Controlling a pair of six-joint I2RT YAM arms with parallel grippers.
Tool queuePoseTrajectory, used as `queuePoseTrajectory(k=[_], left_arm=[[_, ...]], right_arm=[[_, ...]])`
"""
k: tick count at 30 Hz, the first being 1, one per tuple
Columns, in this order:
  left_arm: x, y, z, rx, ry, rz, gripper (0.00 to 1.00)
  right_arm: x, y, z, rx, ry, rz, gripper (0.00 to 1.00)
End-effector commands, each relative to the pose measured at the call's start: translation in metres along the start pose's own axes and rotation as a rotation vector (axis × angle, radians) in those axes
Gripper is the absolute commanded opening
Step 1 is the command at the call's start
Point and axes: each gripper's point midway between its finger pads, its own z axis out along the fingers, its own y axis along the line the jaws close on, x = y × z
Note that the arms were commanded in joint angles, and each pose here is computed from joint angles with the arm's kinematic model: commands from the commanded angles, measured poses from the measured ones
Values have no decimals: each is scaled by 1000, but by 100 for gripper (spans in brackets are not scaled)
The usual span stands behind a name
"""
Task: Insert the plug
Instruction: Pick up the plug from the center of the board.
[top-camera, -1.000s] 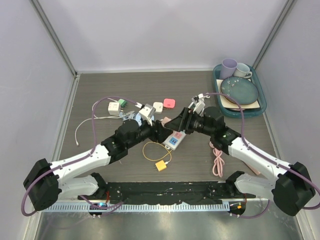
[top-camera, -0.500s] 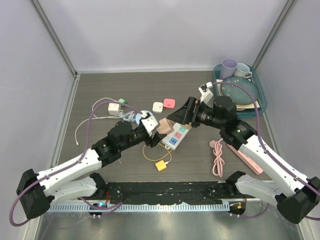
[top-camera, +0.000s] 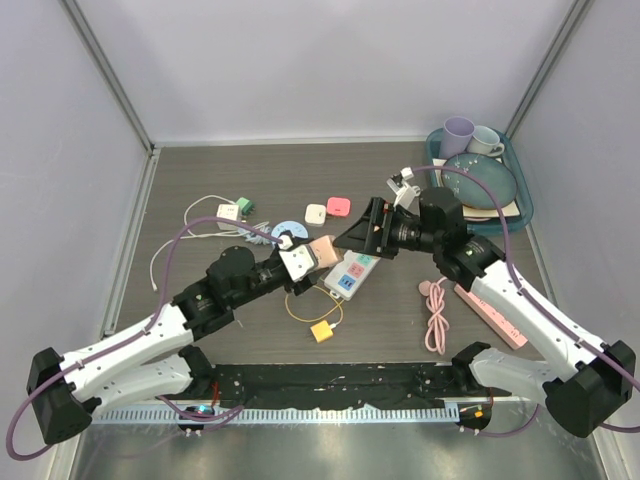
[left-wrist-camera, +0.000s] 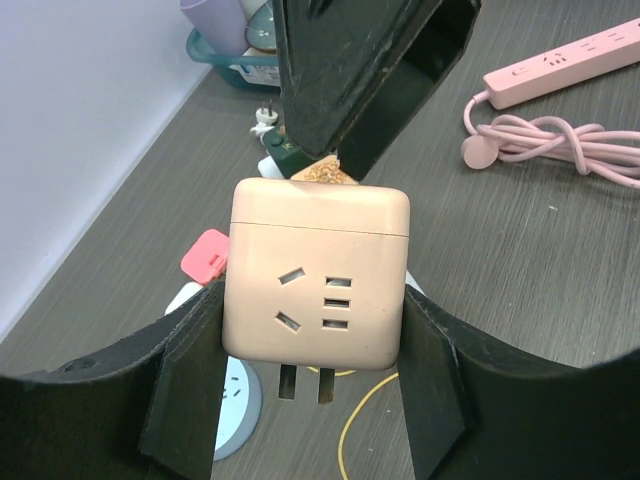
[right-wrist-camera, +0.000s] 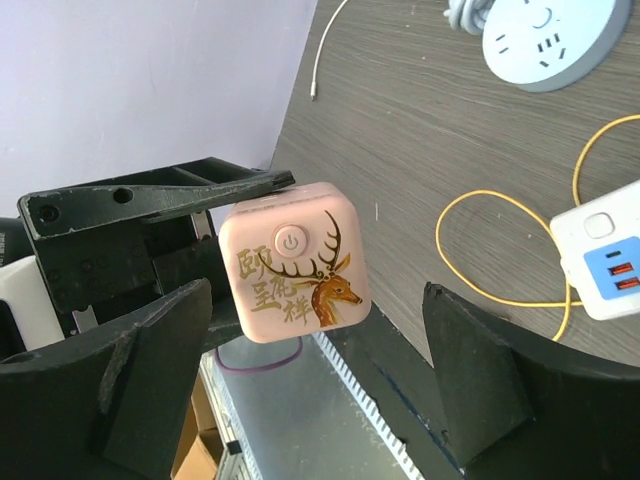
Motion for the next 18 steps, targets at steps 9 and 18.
queuePoseTrajectory(k=[9, 18], left_arm=[[-48, 6, 1, -9, -158, -12, 2], [-45, 1, 8, 17, -155, -28, 2]], right_arm=[[-1, 34, 6, -259, -8, -14, 87], [8, 23, 13, -257, 25, -21, 82]])
